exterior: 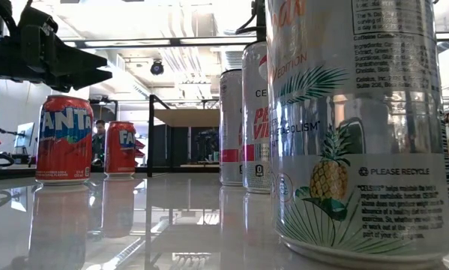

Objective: Place canned beverage on shelf
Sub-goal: Put the top blue soda can on the shelf

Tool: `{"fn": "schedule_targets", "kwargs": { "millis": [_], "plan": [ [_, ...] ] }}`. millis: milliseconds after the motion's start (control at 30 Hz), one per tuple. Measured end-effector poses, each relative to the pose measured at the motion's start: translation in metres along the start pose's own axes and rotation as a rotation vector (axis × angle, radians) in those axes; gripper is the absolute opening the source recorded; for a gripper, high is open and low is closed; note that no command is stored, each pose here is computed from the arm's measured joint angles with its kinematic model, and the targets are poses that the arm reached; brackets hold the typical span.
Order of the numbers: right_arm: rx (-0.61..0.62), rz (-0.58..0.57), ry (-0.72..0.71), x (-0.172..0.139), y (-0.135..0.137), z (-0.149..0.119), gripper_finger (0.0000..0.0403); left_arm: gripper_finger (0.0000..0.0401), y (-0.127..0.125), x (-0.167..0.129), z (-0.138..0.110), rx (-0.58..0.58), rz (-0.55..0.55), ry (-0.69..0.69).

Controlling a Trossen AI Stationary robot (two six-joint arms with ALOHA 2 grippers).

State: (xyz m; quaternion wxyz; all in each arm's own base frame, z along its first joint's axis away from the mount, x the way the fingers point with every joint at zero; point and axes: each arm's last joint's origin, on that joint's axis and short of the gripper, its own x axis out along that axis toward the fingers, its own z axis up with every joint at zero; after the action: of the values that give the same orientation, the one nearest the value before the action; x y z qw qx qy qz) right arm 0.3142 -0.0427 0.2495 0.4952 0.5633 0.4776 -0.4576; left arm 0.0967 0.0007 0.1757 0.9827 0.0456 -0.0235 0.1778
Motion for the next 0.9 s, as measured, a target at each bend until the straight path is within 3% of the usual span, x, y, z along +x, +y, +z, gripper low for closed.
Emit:
{"fn": "schedule_targets", "kwargs": {
  "millis": [333, 900],
  "plan": [
    [-0.009, 0.002, -0.004, -0.009, 0.003, -0.007, 0.0272, 0.04, 0.0, 0.0, 0.0, 0.0, 0.0, 0.0],
    [-0.052, 0.016, -0.306, -0.01, 0.003, -0.059, 0.0272, 0.04, 0.0, 0.0, 0.0, 0.0, 0.0, 0.0]
  ]
}}
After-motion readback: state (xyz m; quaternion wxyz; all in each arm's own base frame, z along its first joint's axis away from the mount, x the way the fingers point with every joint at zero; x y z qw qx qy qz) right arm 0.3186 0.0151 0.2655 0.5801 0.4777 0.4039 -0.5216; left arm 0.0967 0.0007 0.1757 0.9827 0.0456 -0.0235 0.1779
